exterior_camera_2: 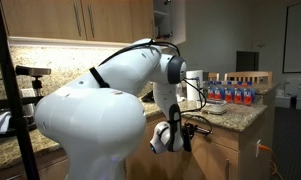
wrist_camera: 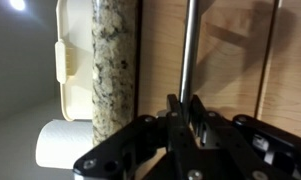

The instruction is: Open the drawer

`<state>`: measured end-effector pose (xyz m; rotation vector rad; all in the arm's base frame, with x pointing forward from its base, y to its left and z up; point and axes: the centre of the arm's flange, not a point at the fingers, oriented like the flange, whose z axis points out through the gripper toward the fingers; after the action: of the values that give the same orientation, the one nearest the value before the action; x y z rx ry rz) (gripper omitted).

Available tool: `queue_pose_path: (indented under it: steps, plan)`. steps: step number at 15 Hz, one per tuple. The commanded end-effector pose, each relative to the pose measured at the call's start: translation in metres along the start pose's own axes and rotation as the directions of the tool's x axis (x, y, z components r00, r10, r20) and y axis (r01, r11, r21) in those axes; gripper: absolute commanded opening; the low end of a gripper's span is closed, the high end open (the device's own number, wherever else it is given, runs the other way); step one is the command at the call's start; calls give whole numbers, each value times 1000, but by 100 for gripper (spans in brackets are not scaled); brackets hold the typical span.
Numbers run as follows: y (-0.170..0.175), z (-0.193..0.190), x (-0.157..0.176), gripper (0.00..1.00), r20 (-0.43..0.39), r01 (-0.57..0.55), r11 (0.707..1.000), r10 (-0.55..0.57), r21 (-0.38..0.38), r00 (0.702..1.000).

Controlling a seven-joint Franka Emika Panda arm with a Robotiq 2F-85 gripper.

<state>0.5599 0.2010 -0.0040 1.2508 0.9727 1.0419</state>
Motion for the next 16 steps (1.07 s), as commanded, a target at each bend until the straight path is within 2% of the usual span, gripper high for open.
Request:
queue_pose_path:
  steps: [1,16]
  plan:
    - [8,-46,10,10,-29,27,999,-26,41,999]
    - [12,-62,12,10,-44,19,999,-17,47,999]
